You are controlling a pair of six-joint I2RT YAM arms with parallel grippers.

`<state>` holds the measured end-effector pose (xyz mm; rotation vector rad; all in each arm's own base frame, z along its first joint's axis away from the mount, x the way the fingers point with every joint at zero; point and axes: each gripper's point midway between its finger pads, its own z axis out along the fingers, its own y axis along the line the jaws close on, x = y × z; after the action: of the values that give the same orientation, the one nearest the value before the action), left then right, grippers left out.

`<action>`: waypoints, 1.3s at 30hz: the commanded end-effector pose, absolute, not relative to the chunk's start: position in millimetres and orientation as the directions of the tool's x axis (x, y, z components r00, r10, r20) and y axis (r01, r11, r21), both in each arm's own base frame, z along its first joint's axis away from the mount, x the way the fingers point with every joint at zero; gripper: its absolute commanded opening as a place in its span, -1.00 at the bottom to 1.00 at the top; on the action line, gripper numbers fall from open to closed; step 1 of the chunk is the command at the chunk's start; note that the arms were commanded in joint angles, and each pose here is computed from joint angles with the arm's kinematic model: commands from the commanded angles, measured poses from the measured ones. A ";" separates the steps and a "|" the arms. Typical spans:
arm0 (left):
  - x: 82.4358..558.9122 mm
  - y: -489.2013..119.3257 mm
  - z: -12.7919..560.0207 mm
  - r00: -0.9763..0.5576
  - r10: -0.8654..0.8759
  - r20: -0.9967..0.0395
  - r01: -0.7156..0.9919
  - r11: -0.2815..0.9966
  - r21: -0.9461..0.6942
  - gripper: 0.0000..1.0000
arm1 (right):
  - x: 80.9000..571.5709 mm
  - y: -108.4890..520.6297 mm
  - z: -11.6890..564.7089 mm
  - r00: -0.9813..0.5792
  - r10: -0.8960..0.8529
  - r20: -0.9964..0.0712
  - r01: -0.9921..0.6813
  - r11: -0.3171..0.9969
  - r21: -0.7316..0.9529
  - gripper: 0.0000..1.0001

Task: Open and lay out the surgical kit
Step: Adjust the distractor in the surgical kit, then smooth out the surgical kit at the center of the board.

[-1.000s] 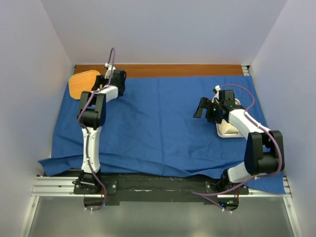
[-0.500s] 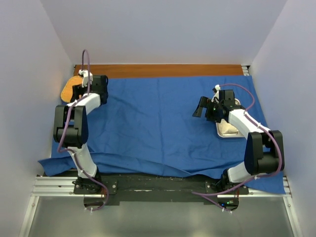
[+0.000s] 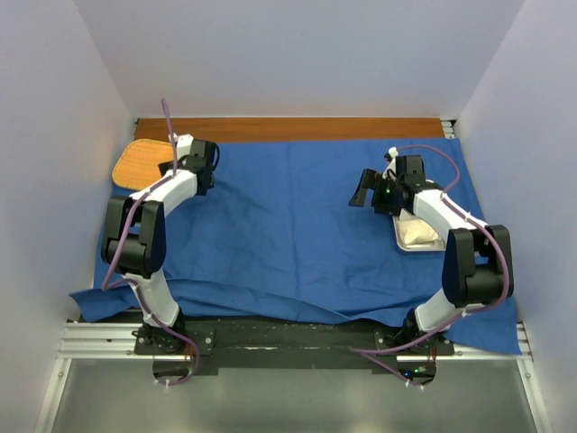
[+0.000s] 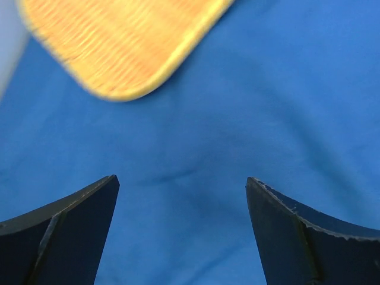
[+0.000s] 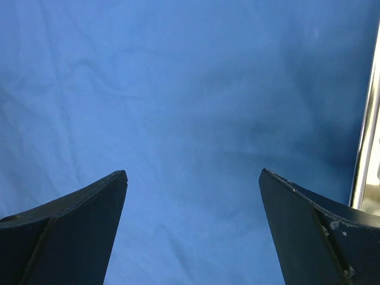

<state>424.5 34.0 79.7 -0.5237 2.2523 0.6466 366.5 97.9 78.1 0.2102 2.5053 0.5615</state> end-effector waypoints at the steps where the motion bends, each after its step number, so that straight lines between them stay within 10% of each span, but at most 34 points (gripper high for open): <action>1: 467.7 -6.9 93.1 -0.628 -0.245 -0.739 -0.444 0.892 0.082 0.90 | 395.8 101.6 109.5 -0.781 0.209 -0.588 -0.036 0.925 0.378 0.97; 28: 419.7 -4.2 -30.9 -0.835 -0.354 -0.422 -0.434 0.895 0.106 0.93 | 400.4 116.0 6.8 -0.925 -0.079 -0.371 -0.074 0.997 -0.028 0.97; 39: 497.7 -1.2 -45.4 -0.824 -0.390 -0.412 -0.456 0.887 0.072 0.86 | 457.5 117.2 -23.6 -0.951 -0.053 -0.305 -0.042 0.998 -0.042 0.96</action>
<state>510.4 -5.6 18.6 -0.6017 2.4984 0.1732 437.8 127.4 18.4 -0.1172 2.7923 -0.0116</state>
